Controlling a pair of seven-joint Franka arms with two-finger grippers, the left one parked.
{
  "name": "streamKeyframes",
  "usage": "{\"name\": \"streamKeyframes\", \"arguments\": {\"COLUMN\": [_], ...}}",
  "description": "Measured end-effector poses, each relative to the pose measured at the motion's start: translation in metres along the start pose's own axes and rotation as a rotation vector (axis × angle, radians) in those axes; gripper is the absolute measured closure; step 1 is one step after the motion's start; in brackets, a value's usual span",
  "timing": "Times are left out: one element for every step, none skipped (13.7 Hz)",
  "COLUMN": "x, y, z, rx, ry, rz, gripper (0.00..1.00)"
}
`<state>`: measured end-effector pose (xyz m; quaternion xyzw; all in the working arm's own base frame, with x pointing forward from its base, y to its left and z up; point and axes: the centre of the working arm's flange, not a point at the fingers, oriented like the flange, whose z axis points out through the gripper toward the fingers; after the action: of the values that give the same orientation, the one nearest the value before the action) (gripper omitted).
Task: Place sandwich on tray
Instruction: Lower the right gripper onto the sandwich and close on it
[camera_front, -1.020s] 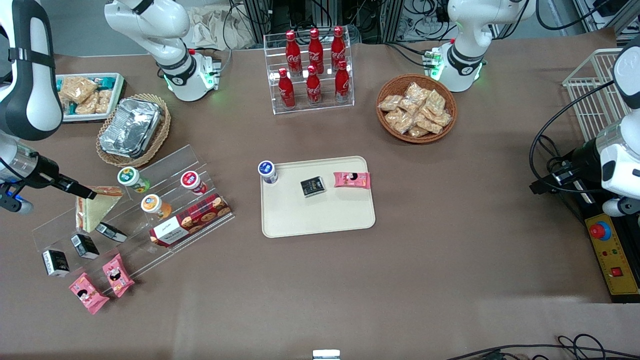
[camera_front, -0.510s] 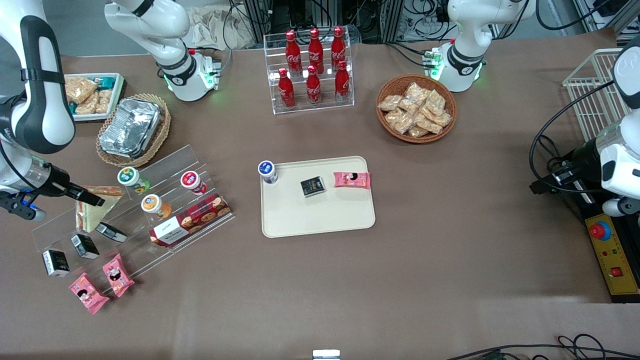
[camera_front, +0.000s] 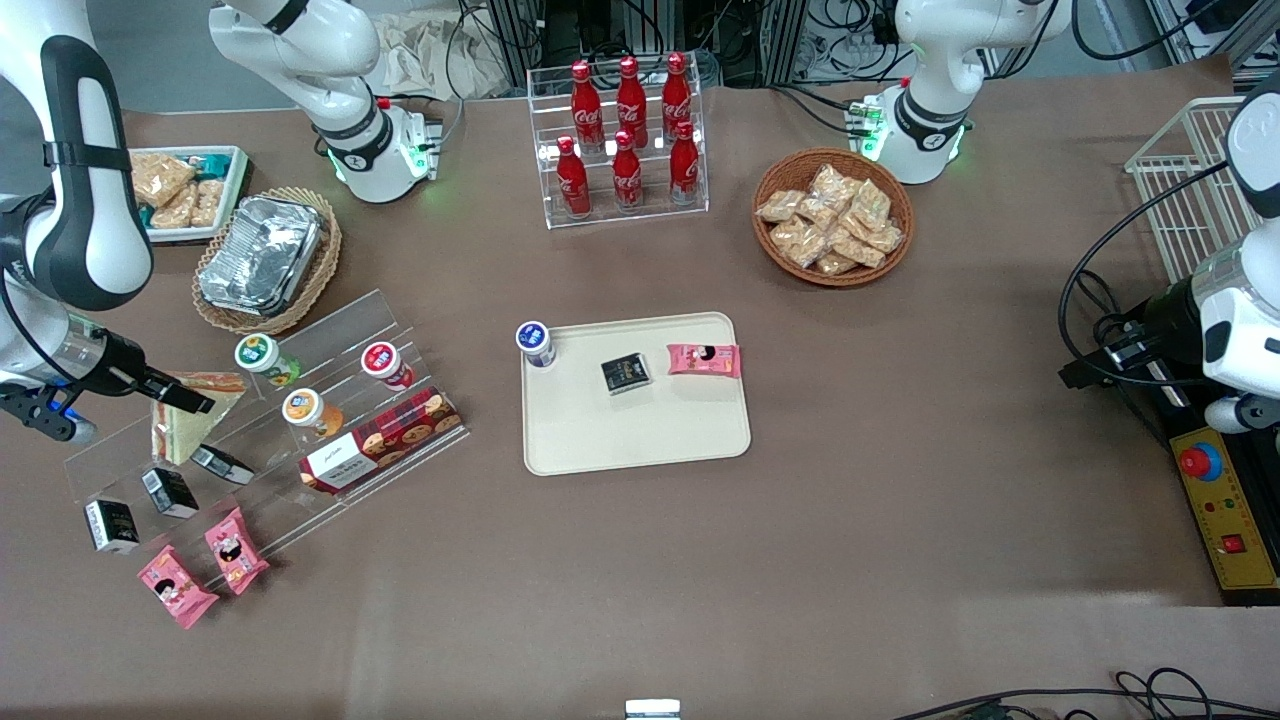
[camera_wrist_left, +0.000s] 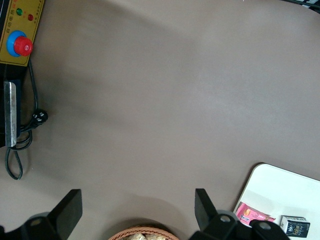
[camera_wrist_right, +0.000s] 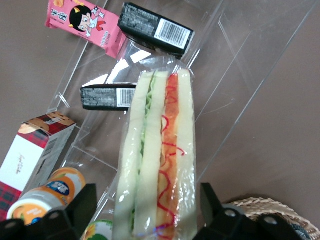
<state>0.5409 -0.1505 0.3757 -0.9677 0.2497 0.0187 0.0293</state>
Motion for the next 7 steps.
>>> {"name": "streamKeyframes", "arguments": {"x": [-0.0004,-0.0009,-0.0015,-0.0022,-0.003,-0.0041,-0.0057], "y": [0.0001,0.0,-0.0004,-0.0009,-0.001,-0.0008,-0.0007], "z": [0.0003,0.0006,0.0007,0.0005,0.0006,0.0006,-0.0005], "rx": [-0.001,-0.001,-0.001,-0.002,-0.003,-0.004,-0.006], "ry": [-0.004,-0.008,-0.012,-0.015,-0.021,-0.031,-0.044], "rz": [0.005,0.007,0.007,0.006,0.005,0.005,0.005], "gripper": [0.23,0.34,0.46,0.55,0.59,0.6,0.61]}}
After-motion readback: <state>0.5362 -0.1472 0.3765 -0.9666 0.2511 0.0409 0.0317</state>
